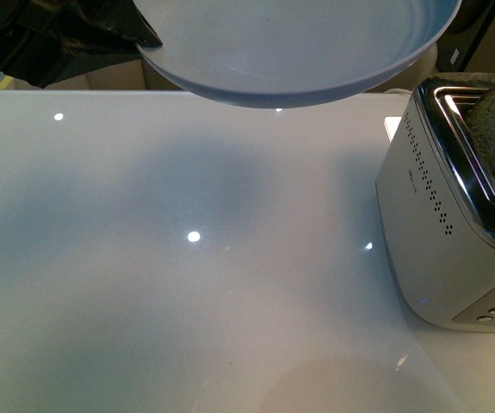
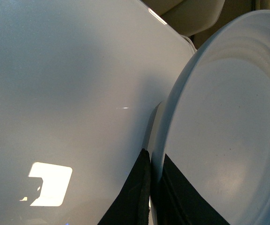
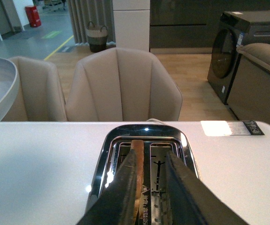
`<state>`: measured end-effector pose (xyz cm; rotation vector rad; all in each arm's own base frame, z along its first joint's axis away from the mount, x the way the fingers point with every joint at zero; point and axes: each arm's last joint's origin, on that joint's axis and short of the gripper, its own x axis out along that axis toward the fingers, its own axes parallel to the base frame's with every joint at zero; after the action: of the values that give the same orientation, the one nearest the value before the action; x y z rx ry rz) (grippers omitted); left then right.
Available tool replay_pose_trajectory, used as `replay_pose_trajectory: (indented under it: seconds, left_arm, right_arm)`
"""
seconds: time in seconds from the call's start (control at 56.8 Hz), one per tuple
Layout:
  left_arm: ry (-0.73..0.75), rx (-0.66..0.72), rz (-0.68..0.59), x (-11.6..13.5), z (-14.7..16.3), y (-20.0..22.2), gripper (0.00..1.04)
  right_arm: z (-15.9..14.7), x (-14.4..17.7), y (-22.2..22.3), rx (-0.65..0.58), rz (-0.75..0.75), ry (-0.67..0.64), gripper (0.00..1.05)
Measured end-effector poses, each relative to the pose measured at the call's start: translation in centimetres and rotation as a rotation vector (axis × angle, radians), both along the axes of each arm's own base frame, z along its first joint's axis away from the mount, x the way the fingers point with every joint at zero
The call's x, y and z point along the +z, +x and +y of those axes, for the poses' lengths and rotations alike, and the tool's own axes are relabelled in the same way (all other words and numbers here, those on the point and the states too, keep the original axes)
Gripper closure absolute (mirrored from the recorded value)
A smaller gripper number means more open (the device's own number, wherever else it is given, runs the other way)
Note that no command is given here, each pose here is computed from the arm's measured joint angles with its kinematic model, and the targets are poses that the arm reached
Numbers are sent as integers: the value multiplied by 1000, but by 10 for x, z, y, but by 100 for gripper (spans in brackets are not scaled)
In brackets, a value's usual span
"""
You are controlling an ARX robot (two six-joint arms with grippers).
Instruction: Left arm holds plate, right arm toasts bread
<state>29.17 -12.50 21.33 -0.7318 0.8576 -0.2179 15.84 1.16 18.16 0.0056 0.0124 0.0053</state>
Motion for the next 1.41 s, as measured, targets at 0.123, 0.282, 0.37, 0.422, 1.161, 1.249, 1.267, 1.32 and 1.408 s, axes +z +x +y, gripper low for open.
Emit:
replay_pose_trajectory:
  seconds: [0.123,0.282,0.37,0.422,1.161,1.249,1.267,1.32,1.408]
  left_arm:
    - [0,1,0,0,0,0,102]
    - [0,-1,0,0,0,0,102]
    - [0,-1,0,0,0,0,102]
    - [0,0,0,0,0,0,102]
    - [-1,0,-2,0,0,0,102]
    - [-1,0,-2,0,0,0,102]
    - [-1,-1,-2,0,0,0,102]
    - [-1,-1,-2,0,0,0,102]
    - [-1,0,-2,0,0,0,102]
  right_arm:
    - [-9,-3,-7,5,-1,-1,103]
    - [-11,-6,-16,-4,-3,-2,103]
    - [-11,-9,-20,-5,-1,-2,103]
    - [-11,-12,-22,-5,-16,-2,103]
    - [-11,-9,-45,-2,-31,-2,103]
    - [-11,-9,-47,-2,-31,-2,103]
    - [-11,-9,-47,-2,-31,-2,103]
    - [-11,-9,-48,-2,-32,-2,103]
    - [-11,-9,-49,-2,-31,-2,103]
